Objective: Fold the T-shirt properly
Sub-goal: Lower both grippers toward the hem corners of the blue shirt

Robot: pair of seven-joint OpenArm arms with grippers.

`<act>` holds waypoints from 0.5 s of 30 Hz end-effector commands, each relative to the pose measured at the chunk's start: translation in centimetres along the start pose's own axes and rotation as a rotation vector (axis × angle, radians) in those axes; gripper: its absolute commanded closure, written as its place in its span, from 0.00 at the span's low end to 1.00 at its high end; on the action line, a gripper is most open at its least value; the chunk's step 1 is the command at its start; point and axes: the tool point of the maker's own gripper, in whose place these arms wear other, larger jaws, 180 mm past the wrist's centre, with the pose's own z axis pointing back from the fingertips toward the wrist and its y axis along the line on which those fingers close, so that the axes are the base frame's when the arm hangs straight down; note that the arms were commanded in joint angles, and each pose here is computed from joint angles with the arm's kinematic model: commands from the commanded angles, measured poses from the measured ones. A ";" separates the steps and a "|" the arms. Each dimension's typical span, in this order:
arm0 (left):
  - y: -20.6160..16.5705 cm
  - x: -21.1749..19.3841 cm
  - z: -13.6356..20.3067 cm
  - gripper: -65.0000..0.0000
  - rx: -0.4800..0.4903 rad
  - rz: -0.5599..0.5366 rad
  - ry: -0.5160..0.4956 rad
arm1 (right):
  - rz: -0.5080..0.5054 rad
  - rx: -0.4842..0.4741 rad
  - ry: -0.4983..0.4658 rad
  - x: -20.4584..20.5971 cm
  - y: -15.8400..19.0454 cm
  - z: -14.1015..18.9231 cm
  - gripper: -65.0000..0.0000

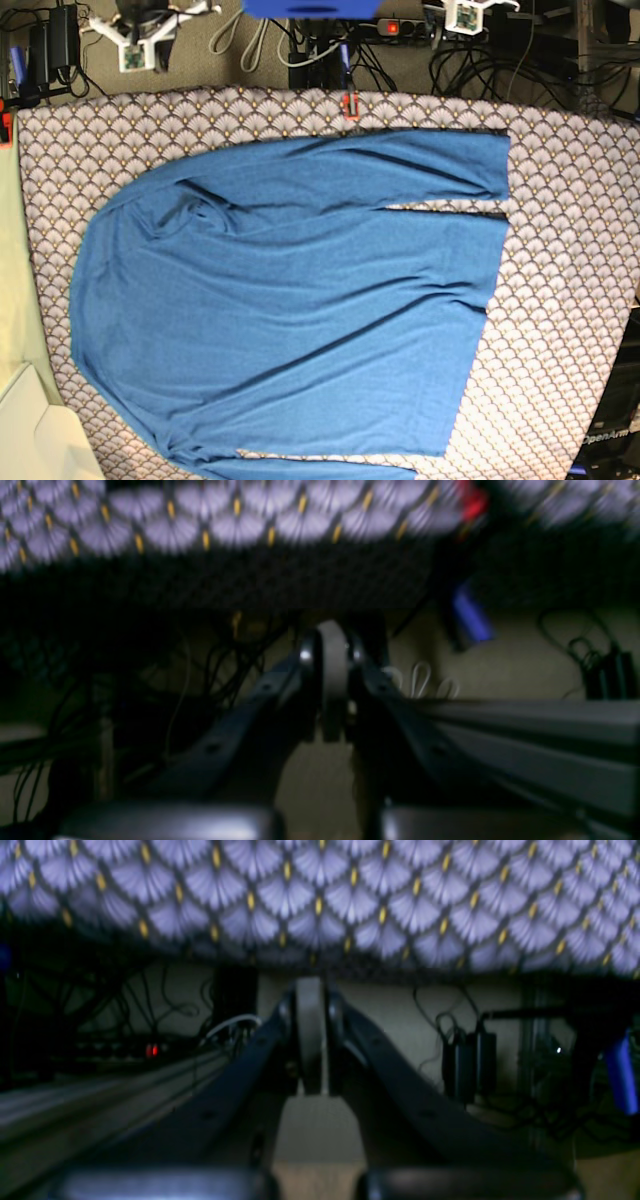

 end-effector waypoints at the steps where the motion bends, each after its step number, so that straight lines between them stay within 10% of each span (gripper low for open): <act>1: 0.0 0.8 0.6 1.00 0.000 -0.004 -0.025 | 0.014 -0.011 -0.023 0.5 -0.6 0.4 1.00; 7: 2.0 2.1 0.6 0.97 0.057 -0.020 -0.056 | 0.020 -0.055 -0.082 2.6 -2.3 -0.6 0.90; 15: 4.6 3.6 0.7 0.64 0.121 -0.053 -0.098 | 0.024 -0.095 -0.125 4.1 -3.7 -1.2 0.77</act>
